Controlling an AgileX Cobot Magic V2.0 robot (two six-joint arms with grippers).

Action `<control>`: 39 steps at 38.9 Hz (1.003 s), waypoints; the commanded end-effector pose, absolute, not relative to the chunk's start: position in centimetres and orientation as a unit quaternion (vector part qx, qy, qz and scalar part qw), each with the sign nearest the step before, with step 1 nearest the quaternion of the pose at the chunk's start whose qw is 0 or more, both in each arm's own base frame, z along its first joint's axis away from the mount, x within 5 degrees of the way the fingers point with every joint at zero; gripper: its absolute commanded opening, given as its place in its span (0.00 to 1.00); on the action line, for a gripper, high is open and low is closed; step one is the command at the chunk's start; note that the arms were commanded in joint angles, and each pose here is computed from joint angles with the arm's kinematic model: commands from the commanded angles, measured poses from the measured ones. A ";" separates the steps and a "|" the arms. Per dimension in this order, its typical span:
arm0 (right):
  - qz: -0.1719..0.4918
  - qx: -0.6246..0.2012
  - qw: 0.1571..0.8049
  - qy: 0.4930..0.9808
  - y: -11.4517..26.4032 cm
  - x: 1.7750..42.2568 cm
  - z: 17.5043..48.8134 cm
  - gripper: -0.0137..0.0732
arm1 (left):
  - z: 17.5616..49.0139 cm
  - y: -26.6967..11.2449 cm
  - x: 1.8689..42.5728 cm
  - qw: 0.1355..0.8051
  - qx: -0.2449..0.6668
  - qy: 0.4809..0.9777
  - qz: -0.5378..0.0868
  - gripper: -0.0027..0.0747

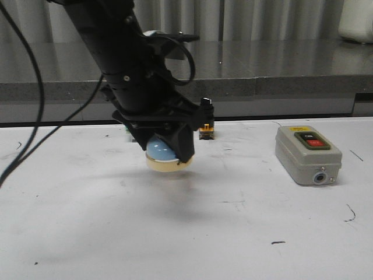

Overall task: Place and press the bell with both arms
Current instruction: 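Carry the bell with the left gripper toward the table centre and lower it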

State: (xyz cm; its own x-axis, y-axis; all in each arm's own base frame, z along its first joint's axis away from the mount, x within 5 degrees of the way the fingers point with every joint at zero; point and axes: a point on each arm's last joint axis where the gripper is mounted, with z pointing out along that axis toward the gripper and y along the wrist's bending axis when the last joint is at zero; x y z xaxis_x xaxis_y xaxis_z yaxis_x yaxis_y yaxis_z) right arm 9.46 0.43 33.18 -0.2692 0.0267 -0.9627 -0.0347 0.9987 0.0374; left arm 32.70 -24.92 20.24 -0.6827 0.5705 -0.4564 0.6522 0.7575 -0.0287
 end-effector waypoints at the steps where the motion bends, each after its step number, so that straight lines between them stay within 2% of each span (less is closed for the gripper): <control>1: 0.020 -0.003 0.640 0.768 0.4 9.7 34.7 0.88 | 22.3 -26.6 33.3 0.263 0.344 0.895 -0.109 0.50; 5: 0.020 -0.003 0.640 0.768 0.4 9.7 34.7 0.88 | 20.7 -27.3 34.1 0.252 0.346 0.898 -0.105 0.50; 9: 0.020 -0.003 0.640 0.768 0.4 9.7 34.7 0.88 | 20.6 -27.4 34.2 0.249 0.348 0.898 -0.103 0.50; 18: 0.020 -0.003 0.640 0.768 0.4 9.7 34.7 0.88 | 20.5 -27.3 34.1 0.243 0.348 0.900 -0.101 0.74; 23: 0.020 -0.003 0.640 0.768 0.4 9.7 34.7 0.88 | 21.0 -27.5 34.2 0.239 0.344 0.902 -0.106 0.75; 27: 0.020 -0.003 0.640 0.768 0.4 9.7 34.7 0.88 | 22.4 -27.3 33.9 0.243 0.345 0.900 -0.108 0.75; 31: 0.020 -0.003 0.640 0.768 0.4 9.7 34.7 0.88 | 25.4 -26.6 33.1 0.262 0.342 0.895 -0.115 0.75; 39: 0.020 -0.003 0.640 0.768 0.4 9.7 34.7 0.88 | 31.2 -22.6 29.3 0.317 0.315 0.885 -0.131 0.75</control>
State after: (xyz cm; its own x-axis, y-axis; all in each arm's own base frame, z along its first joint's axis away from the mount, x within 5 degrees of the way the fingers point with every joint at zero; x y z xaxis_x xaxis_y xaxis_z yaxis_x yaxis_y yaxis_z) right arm 9.46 0.43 33.18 -0.2692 0.0267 -0.9627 -0.0347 0.9987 0.0374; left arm 30.94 -24.33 26.53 -0.6437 0.5558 -0.5261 0.6634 0.7479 -0.0215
